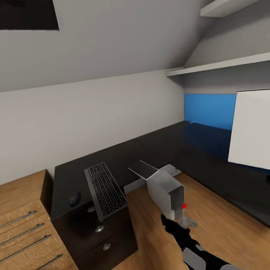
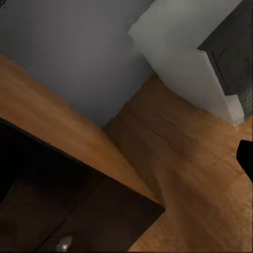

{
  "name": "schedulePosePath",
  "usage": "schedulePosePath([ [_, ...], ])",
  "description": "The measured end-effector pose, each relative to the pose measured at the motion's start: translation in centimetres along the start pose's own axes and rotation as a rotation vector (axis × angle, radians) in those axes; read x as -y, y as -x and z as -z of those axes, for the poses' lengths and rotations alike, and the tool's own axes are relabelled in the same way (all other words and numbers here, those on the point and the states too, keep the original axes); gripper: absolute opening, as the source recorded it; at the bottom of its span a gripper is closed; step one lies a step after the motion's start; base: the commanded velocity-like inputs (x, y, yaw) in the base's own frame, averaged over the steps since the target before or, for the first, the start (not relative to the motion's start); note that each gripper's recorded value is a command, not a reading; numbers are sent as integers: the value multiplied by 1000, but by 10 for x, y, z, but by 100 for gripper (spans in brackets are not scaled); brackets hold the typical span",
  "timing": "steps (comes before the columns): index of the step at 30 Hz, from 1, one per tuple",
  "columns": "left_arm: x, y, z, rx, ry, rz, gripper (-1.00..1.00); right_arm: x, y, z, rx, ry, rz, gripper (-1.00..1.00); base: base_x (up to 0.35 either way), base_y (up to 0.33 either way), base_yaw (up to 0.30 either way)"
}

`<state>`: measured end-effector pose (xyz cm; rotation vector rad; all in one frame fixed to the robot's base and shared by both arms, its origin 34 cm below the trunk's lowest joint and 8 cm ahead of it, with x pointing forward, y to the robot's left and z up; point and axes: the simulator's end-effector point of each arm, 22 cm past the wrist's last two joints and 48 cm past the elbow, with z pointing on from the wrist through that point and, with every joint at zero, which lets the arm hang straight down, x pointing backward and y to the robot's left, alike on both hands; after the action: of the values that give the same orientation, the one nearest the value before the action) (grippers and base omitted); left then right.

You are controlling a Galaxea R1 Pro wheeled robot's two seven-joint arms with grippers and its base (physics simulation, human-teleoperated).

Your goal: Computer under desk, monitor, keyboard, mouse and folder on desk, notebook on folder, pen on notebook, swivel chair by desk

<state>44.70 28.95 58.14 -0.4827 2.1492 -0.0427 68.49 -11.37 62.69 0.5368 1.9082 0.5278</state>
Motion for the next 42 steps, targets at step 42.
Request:
schedulePosePath([
  [42, 28, -43, 45, -140, 54, -106, 100, 86, -76, 132, -100, -157, 330, 100, 0, 0, 55],
])
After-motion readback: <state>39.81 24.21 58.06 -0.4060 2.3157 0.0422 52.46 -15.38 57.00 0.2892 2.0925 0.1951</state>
